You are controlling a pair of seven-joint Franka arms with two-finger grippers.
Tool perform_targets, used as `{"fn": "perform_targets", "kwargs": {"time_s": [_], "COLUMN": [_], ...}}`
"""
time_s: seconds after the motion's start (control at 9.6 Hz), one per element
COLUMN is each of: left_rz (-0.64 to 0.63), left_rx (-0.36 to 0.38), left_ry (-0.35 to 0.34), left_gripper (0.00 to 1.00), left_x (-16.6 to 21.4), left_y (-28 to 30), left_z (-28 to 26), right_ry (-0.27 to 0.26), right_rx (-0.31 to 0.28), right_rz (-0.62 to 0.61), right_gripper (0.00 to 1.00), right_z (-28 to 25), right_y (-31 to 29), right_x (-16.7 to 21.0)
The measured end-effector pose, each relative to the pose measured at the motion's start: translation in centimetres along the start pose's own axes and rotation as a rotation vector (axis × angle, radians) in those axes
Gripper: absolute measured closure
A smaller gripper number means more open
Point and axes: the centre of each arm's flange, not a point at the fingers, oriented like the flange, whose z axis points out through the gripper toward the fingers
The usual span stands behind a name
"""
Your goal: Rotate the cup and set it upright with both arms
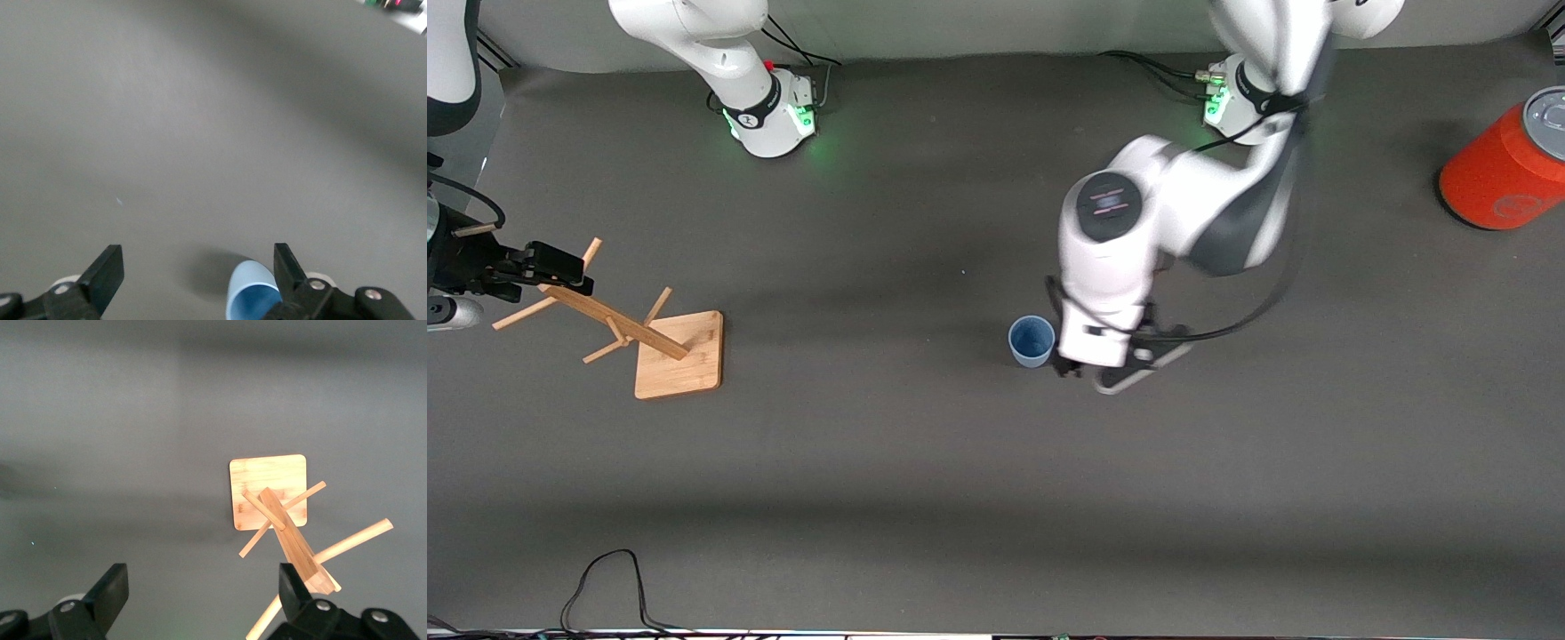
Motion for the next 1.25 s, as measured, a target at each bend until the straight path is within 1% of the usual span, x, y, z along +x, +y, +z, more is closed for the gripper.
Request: {"fn": "perform_targets", "kwargs": {"time_s": [0.1,0.21,0.31,0.42,0.62,0.83,0.94,1.25], "left_rz": [0.032,0.052,0.057,0.087,0.16,0.224,0.233,0.259], "left_rx": [0.014,0.032,0.039,0.035,0.033,0.043,0.046,0.046], "left_ry": [-0.016,-0.038,-0.053,-0.058,-0.085,-0.136,-0.146,-0.145], "left_gripper": [0.0,0.0,0.0,0.0,0.0,0.0,0.0,0.0], "left_x": [3.6,6.1,7.9,9.1,10.2,11.5,11.8,11.4], "left_y": [-4.9,-10.2,-14.9,-18.9,-26.0,-32.6,-33.8,-33.1], "left_z": [-4.6,-8.7,-11.6,-13.1,-13.4,-13.4,-13.3,-13.3], "right_ry": [0.001,0.001,0.001,0.001,0.001,0.001,0.001,0.001], "right_rx": [0.0,0.0,0.0,0.0,0.0,0.0,0.0,0.0], "right_rz": [0.008,0.013,0.015,0.016,0.016,0.016,0.016,0.017], "right_gripper": [0.0,0.0,0.0,0.0,0.0,0.0,0.0,0.0], "right_z": [0.0,0.0,0.0,0.0,0.0,0.0,0.0,0.0], "right_y": [0.0,0.0,0.0,0.1,0.1,0.1,0.1,0.1], "right_x": [0.0,0.0,0.0,0.0,0.0,0.0,0.0,0.0]}}
